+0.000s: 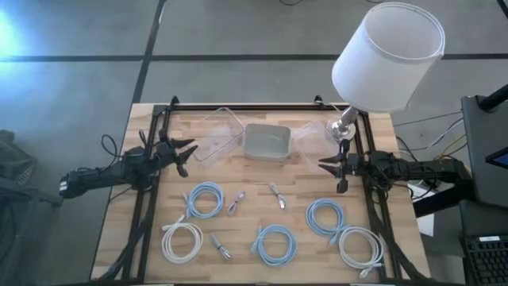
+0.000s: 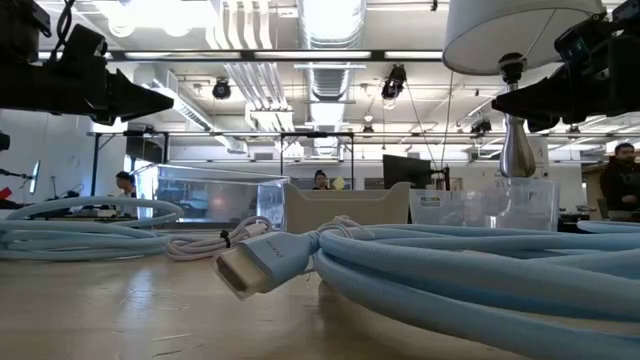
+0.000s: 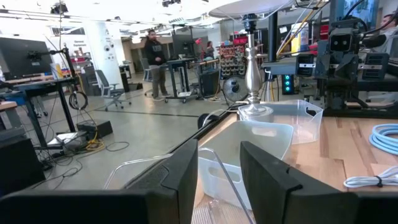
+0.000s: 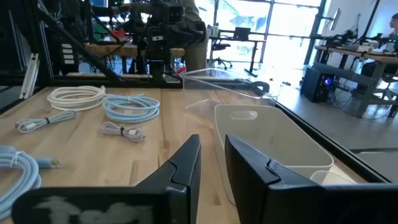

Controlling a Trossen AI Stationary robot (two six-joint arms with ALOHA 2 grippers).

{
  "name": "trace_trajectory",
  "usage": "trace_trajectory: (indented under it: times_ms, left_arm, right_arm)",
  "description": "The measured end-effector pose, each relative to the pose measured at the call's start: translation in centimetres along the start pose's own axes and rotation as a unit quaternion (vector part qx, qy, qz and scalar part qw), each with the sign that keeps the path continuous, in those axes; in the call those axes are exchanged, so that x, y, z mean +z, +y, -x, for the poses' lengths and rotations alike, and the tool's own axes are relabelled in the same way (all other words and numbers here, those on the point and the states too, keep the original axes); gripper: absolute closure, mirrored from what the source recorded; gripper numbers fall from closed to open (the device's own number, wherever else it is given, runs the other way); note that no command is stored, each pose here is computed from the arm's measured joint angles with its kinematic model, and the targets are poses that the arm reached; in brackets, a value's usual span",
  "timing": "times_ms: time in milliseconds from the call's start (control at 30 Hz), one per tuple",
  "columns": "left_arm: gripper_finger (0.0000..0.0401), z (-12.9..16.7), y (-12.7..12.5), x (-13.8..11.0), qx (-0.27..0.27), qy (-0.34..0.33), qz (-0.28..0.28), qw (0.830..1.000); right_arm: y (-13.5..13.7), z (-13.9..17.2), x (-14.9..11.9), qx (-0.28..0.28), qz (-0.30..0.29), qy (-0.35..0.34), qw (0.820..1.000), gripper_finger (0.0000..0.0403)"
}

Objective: Pick & Place USB Port

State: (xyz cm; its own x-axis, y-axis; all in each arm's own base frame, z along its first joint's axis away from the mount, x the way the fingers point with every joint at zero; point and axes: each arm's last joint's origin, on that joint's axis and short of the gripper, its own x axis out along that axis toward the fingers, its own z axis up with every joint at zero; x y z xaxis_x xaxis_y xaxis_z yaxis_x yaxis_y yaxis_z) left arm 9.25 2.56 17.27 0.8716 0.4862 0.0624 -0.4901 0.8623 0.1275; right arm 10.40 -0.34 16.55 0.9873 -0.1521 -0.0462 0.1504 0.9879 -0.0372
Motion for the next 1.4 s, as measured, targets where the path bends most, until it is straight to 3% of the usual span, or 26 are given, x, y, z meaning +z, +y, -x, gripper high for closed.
trace_trajectory:
  times_ms: [400,867,1400]
  left_arm:
    - [0.0277,0.00,0.00,0.01,0.000,0.000,0.000,1.000]
    - [0.0277,0.00,0.00,0.01,0.000,0.000,0.000,1.000]
    - [0.0277,0.00,0.00,0.00,0.000,0.000,0.000,1.000]
  right_arm:
    - [0.00,0.00,-0.02,0.000,-0.001,0.000,1.000,0.0316]
    - [0.00,0.00,-0.01,0.000,0.000,0.000,1.000,0.0335]
    - [0.00,0.00,-0.01,0.000,-0.001,0.000,1.000,0.0316]
